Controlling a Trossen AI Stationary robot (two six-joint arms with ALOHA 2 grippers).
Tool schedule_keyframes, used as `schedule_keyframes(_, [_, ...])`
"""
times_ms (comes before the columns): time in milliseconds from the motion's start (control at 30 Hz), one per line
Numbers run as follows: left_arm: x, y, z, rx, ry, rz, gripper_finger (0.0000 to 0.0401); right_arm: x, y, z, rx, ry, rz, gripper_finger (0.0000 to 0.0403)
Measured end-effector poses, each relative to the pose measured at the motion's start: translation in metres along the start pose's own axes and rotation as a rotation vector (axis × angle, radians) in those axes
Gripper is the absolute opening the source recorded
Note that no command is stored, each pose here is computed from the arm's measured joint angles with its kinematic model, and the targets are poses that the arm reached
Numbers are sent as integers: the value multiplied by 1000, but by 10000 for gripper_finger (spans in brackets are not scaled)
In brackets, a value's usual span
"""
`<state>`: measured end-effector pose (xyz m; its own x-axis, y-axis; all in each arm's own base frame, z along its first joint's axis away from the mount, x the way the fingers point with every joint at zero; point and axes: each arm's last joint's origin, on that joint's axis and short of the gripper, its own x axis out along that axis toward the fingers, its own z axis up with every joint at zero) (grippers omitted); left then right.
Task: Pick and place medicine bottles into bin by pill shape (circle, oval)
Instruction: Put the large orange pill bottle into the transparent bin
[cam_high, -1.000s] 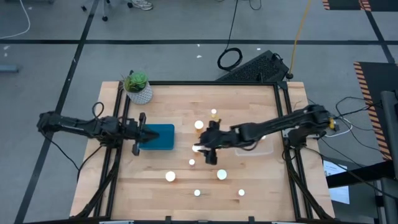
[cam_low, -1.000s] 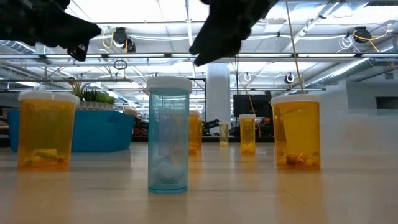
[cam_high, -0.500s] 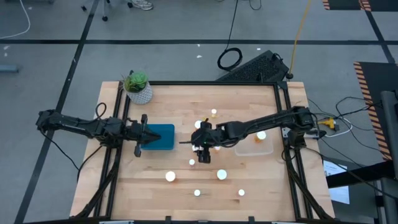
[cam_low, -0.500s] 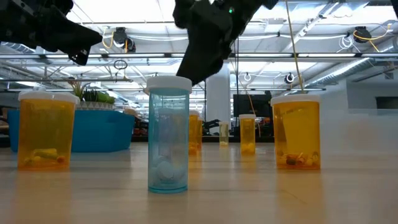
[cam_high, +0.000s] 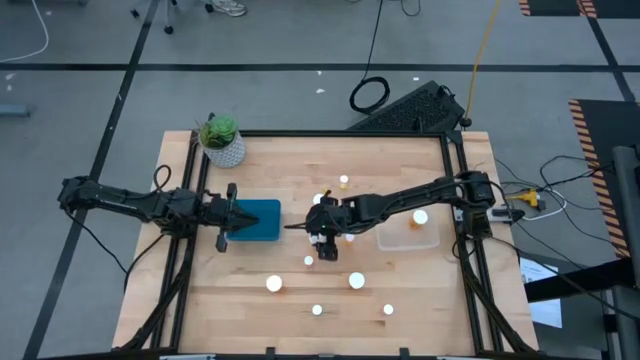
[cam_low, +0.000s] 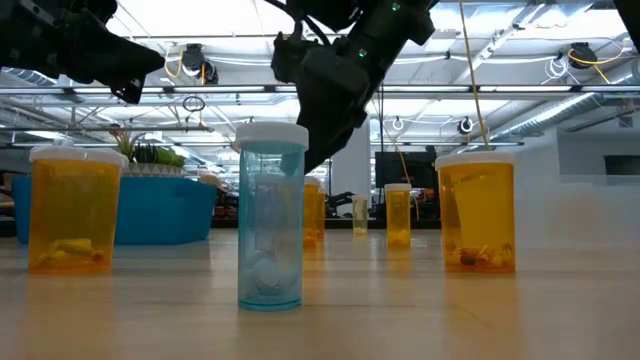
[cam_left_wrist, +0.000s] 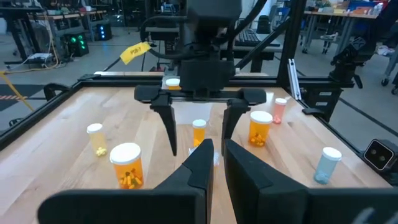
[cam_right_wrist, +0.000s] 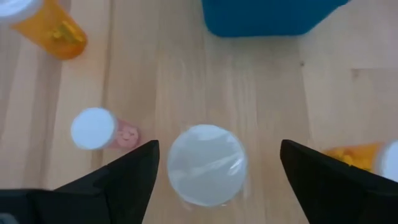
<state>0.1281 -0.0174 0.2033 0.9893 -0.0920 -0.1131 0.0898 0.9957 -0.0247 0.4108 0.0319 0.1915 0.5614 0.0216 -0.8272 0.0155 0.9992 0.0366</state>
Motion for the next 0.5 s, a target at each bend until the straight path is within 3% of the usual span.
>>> schedule_keyframes(500, [0, 0, 2, 9, -24, -1, 42, 7, 0, -5, 25, 35, -1, 313])
